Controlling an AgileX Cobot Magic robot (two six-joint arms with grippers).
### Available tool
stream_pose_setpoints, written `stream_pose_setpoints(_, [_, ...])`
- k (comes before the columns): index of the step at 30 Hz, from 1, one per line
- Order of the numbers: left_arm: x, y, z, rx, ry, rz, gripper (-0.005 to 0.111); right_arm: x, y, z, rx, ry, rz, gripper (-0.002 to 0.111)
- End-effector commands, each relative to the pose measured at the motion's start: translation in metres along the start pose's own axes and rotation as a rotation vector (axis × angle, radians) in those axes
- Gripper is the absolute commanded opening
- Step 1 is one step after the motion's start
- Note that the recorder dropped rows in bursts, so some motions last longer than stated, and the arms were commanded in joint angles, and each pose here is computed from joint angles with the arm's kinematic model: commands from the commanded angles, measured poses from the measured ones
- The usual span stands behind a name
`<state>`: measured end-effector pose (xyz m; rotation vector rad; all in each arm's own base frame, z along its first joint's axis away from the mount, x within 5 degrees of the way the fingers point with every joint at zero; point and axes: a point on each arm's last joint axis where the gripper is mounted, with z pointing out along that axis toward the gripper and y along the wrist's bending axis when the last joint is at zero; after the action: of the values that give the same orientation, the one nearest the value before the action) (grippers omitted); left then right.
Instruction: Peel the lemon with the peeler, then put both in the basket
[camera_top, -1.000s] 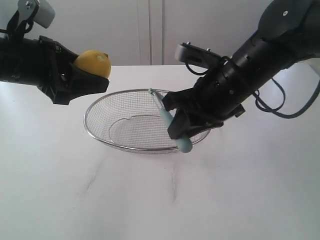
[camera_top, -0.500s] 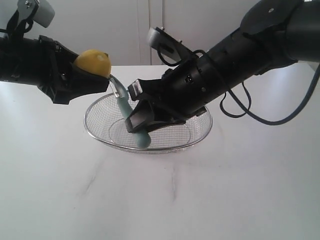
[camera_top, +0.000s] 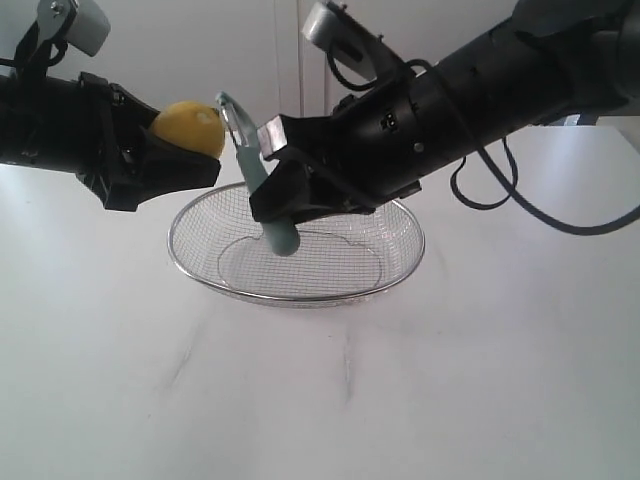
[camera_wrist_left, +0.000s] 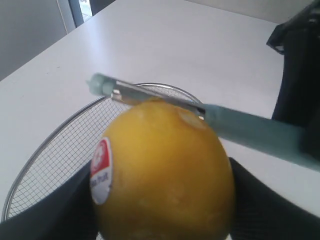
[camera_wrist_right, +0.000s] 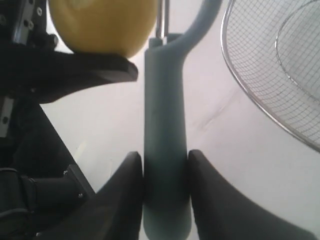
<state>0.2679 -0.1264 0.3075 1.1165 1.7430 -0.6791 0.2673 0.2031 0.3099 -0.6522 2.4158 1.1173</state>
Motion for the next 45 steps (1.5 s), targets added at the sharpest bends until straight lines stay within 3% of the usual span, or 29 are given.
stream_pose_setpoints(1, [-0.004, -0.003, -0.003, 0.010, -0.029, -0.016, 0.000, -0.006, 0.012, -0.016, 0.002, -0.087, -0.010, 0.000])
stream_pose_setpoints(21, [-0.004, -0.003, -0.003, 0.010, -0.029, -0.016, 0.000, 0.002, -0.017, 0.024, -0.012, 0.069, 0.078, 0.000])
stream_pose_setpoints(31, [-0.004, -0.003, -0.003, 0.010, -0.029, -0.016, 0.000, 0.005, -0.008, 0.029, -0.129, 0.108, 0.046, 0.000])
stream_pose_setpoints(45, [-0.004, -0.004, -0.003, 0.020, -0.030, -0.016, 0.000, -0.002, -0.004, 0.019, -0.093, 0.020, 0.033, 0.000])
